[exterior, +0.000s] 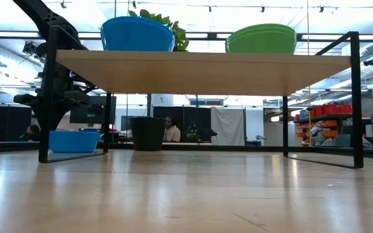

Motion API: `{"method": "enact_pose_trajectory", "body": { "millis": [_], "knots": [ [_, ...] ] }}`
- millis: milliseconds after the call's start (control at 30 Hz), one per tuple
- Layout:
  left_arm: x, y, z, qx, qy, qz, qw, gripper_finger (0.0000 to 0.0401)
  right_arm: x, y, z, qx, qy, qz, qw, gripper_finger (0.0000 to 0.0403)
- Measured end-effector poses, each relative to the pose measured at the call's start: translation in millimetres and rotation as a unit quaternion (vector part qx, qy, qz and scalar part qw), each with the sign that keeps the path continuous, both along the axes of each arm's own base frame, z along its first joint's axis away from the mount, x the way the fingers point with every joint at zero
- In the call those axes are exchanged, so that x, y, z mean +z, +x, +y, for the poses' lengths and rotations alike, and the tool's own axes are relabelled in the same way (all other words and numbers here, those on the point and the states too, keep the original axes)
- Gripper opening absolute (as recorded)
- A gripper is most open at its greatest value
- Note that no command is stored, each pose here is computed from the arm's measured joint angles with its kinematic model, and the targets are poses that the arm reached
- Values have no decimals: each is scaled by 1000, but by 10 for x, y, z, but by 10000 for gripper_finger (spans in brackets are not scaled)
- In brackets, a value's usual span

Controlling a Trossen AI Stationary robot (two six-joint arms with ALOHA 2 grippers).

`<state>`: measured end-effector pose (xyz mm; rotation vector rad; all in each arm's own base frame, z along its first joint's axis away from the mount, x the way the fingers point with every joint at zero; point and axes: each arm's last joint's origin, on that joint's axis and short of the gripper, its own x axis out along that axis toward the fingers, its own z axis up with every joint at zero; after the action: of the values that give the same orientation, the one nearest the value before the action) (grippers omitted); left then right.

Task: Pick & Place Mini bowls
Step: Stack the blue bowl on the blue bowls on the shelf

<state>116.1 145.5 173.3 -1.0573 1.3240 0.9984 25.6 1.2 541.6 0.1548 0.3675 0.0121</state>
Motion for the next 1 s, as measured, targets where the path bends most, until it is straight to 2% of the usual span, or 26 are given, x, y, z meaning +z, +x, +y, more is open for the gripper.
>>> {"method": "enact_pose_trajectory", "body": {
  "millis": [300,567,1000],
  "knots": [
    [1,0,0,0,0,0,1000,48,1,-1,0,0,0,0,1000,21],
    [2,1,1,-12,1,-1,1000,7,0,-1,0,0,0,0,1000,21],
    [4,5,-2,-23,0,-3,1000,3,0,-1,0,0,0,0,1000,21]
  ]
}}
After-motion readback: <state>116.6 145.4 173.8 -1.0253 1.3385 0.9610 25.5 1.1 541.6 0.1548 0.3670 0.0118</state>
